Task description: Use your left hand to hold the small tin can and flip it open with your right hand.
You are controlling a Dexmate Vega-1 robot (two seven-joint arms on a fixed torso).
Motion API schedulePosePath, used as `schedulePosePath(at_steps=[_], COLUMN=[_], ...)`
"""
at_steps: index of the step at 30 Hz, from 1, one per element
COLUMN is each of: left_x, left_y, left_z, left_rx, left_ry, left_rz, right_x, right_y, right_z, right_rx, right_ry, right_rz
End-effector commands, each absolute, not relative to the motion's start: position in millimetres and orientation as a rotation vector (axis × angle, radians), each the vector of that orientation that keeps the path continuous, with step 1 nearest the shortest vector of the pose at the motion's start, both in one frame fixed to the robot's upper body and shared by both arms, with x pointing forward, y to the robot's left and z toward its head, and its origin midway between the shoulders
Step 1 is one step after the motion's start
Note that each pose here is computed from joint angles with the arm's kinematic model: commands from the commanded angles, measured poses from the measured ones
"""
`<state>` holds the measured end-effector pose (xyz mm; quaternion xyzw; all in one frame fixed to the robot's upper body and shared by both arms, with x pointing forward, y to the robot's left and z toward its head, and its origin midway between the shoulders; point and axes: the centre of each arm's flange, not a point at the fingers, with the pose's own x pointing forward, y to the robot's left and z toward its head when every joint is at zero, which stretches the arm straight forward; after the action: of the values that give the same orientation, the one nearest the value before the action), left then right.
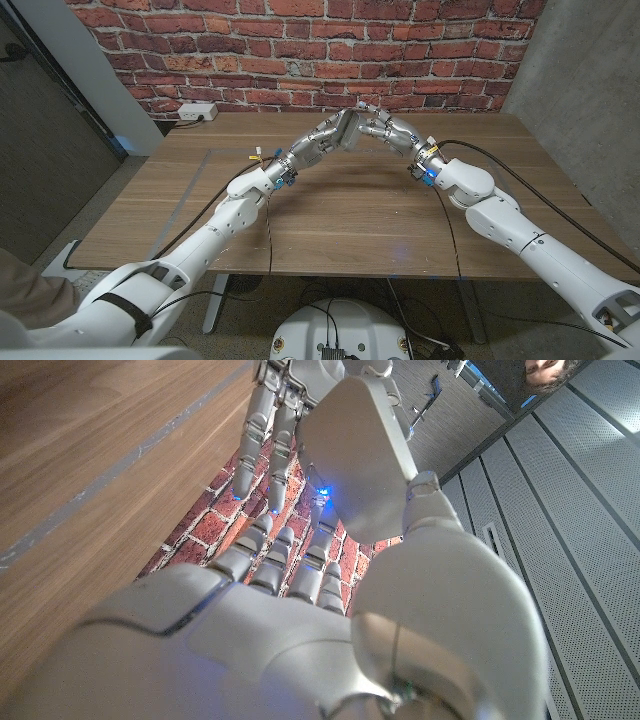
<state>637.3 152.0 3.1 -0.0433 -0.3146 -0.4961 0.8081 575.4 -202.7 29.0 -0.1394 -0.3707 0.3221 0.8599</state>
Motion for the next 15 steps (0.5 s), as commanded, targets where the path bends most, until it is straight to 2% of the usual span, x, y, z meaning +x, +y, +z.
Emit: schedulePosePath(at_steps=[1,15], left_x=[640.3,641.2], left_y=[148.2,149.3], left_z=[2.2,-2.4], left_rx=[-0.164,-0.222], left_ry=[-0.653,-0.628], left_rz=[-1.12,-1.145], right_x=[579.9,584.0], right_y=[-208.4,-206.9], right_z=[23.8,22.1], right_rx=[-0.226,-0.213], right_ry=[-0.76,-0.751], right_rz=[0.731,0.762])
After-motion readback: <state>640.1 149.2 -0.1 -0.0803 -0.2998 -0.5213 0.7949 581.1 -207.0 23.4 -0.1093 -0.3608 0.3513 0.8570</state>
